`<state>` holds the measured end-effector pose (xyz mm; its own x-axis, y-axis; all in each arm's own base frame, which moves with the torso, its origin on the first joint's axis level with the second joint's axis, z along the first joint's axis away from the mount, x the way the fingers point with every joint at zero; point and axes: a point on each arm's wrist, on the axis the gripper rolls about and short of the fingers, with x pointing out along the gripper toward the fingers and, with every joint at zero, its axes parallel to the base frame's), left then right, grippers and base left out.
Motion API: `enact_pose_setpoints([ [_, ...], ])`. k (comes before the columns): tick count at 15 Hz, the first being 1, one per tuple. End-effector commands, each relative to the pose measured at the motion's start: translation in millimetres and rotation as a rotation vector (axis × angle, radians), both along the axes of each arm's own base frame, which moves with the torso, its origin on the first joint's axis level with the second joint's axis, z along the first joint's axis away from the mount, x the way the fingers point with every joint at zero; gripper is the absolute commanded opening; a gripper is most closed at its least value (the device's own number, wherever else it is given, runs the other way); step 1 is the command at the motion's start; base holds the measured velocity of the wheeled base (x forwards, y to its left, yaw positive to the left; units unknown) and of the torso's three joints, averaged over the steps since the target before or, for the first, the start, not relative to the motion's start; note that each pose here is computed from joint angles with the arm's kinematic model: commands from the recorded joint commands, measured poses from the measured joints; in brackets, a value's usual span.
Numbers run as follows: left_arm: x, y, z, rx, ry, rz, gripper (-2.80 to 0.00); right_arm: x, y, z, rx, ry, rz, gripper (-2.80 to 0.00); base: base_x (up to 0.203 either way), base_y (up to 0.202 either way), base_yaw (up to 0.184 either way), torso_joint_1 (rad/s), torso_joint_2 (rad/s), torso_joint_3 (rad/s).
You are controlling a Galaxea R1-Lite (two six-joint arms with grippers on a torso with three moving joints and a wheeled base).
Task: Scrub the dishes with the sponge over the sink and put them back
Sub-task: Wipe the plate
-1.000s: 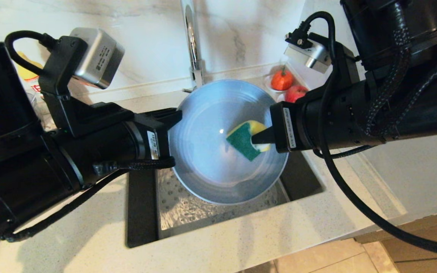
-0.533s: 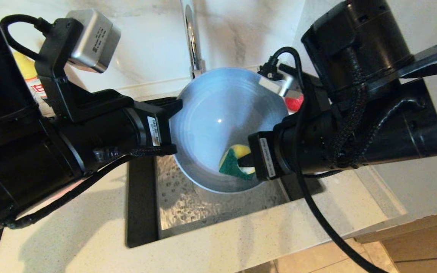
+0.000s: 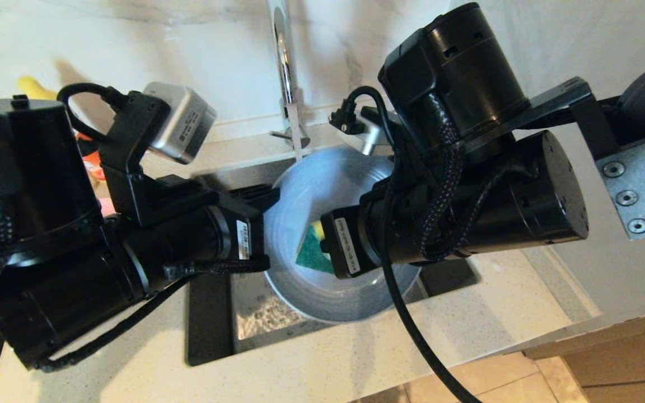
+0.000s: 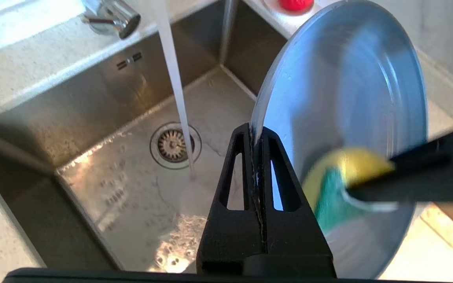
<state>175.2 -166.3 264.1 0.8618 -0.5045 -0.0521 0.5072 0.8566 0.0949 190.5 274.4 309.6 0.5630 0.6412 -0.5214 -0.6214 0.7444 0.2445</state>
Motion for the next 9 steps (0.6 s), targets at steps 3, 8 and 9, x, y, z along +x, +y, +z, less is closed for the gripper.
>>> enact_pose_setpoints([
  [3,-8,-3,-17,0.039,0.038,-0.028,-2.80,2,-13,11,0.018,-0.029,-0.047,-2.80,0.000,0.000,0.000,0.000,0.00,0.000],
  [8,-11,2,-3,-0.029,-0.021,-0.012,-2.80,1,-39,25,0.040,-0.053,-0.091,-2.80,0.000,0.000,0.000,0.000,0.00,0.000],
  [9,-11,4,3,-0.044,-0.035,-0.006,-2.80,-2,-42,24,0.034,-0.049,-0.091,-2.80,0.000,0.000,0.000,0.000,0.00,0.000],
])
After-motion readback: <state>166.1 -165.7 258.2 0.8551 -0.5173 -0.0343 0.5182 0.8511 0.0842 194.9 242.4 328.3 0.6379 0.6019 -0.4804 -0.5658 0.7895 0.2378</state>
